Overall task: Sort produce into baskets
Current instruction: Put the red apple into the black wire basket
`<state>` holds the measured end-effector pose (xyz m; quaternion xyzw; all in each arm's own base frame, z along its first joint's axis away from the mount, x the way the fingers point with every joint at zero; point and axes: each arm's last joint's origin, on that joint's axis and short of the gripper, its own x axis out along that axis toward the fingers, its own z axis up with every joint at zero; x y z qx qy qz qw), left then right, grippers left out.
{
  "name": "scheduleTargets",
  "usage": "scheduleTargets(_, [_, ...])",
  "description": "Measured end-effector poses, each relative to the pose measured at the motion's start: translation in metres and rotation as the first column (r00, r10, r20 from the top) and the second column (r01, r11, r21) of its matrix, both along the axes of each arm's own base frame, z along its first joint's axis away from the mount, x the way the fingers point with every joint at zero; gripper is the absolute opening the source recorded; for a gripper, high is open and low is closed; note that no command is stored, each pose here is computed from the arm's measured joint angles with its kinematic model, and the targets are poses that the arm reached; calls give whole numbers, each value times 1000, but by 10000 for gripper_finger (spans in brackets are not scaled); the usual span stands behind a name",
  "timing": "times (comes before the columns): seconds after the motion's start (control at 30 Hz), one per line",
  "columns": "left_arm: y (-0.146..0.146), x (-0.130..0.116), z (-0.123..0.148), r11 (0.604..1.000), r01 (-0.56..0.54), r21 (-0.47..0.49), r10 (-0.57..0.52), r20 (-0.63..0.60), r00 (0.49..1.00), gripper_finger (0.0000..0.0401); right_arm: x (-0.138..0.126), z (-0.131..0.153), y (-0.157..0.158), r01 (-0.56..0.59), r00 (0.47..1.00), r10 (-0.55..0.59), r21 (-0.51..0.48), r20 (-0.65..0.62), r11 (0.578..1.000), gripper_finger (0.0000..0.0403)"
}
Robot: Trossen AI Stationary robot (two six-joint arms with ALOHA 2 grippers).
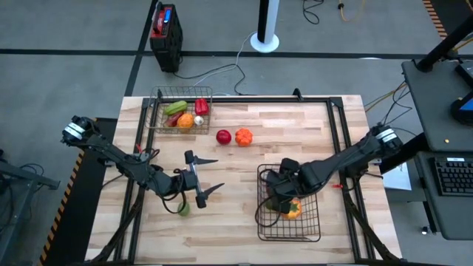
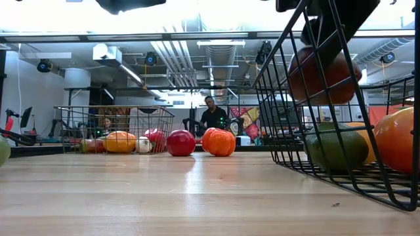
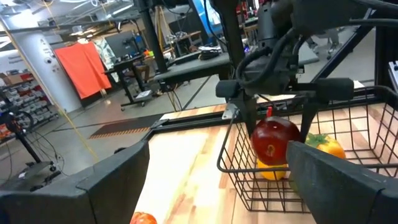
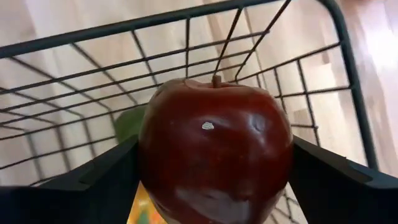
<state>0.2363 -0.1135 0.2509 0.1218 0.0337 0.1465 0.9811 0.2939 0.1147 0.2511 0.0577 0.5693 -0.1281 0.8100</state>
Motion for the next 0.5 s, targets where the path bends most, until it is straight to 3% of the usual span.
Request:
scheduleTargets(0.27, [0,0,0,1000,0,2,0,-4,1000,359,6,-10,0,-28,1000,26,-75,-17,997,344])
scheduleTargets(0.5, [0,0,-1,1000,0,0,0,-4,1000,359,6,-11,0,-32,999,31,-80,-18,996,365])
